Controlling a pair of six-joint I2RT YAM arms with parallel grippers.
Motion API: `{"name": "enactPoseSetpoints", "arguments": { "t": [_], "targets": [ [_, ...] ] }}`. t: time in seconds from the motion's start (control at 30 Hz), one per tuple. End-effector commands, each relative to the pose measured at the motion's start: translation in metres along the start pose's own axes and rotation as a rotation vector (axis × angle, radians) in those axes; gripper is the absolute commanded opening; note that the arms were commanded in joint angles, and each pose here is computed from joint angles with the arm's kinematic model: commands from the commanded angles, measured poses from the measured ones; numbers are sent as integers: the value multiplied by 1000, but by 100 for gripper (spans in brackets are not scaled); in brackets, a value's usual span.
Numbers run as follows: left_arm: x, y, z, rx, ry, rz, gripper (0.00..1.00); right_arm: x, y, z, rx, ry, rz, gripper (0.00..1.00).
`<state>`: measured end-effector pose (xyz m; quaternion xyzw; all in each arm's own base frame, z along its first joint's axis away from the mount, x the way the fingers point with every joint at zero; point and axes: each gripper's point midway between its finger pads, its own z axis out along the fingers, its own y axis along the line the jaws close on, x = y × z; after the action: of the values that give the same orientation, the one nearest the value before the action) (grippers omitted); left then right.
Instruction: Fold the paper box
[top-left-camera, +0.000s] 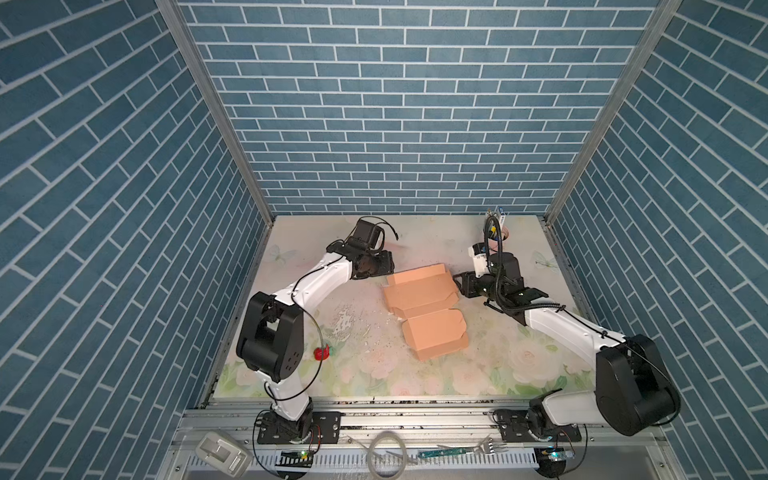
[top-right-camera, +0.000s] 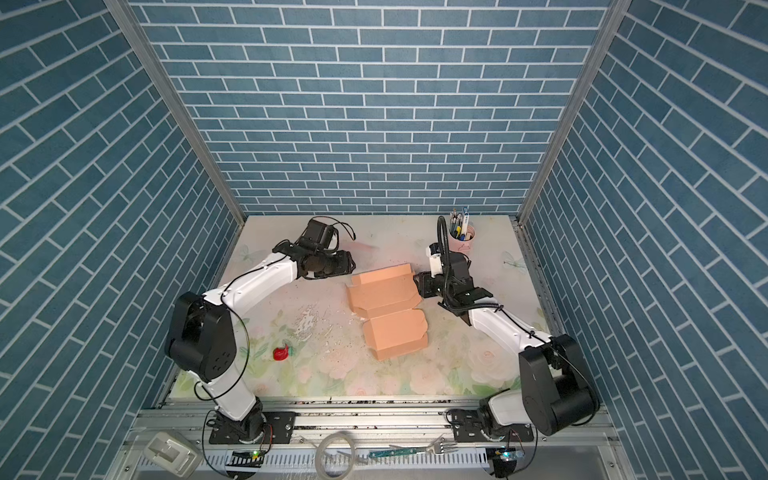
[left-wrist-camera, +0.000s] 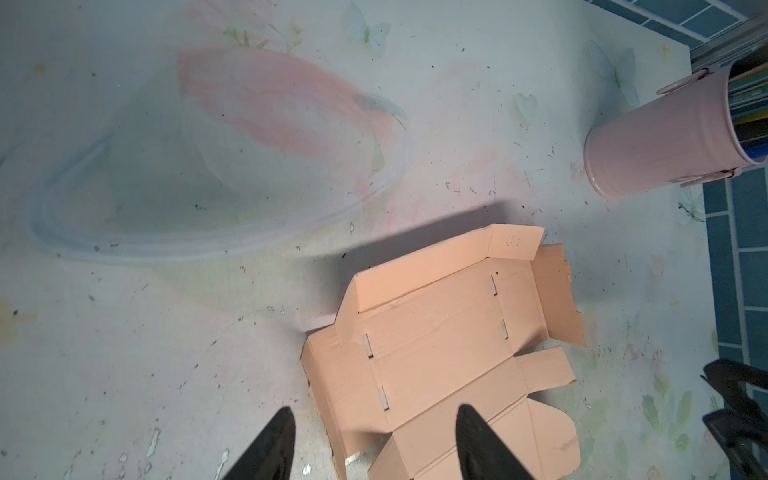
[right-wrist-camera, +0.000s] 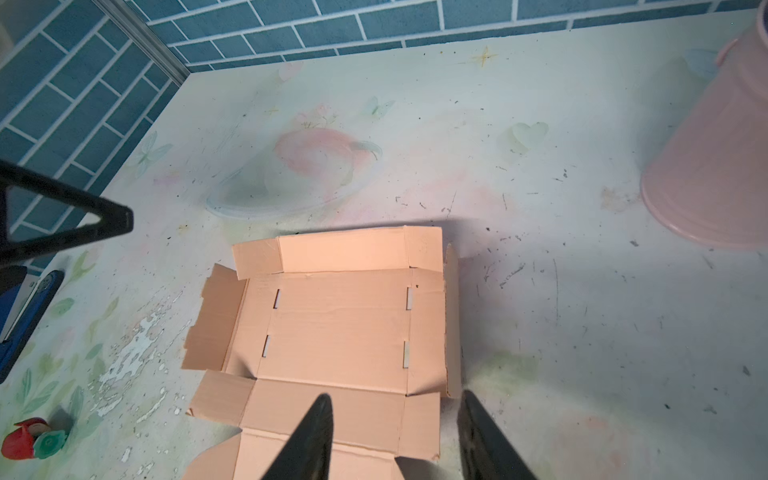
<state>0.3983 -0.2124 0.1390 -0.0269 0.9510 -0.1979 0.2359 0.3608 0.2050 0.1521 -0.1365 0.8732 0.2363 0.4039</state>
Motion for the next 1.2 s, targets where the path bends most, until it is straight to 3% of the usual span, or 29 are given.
{"name": "enactPoseSetpoints", "arguments": {
  "t": [0.0,0.3,0.6,0.83,1.03,1.17],
  "targets": [
    [21,18,17,-49,48,-107,64,-6,2,5,1,20,-29,49],
    [10,14,43,-134,8,-157,59,2,4,1,-12,23,0,49],
    [16,8,75,-160,44,-136,55,10,4,1,-14,34,12,49],
    [13,0,91,-164,25,-112,47,12,3,4,-14,33,14,49],
    [10,-10,105,-174,4,-89,29,8,4,7,-21,23,39,49],
    [6,-20,102,-154,-18,-64,11,3,7,15,-39,16,79,48]
  ]
}}
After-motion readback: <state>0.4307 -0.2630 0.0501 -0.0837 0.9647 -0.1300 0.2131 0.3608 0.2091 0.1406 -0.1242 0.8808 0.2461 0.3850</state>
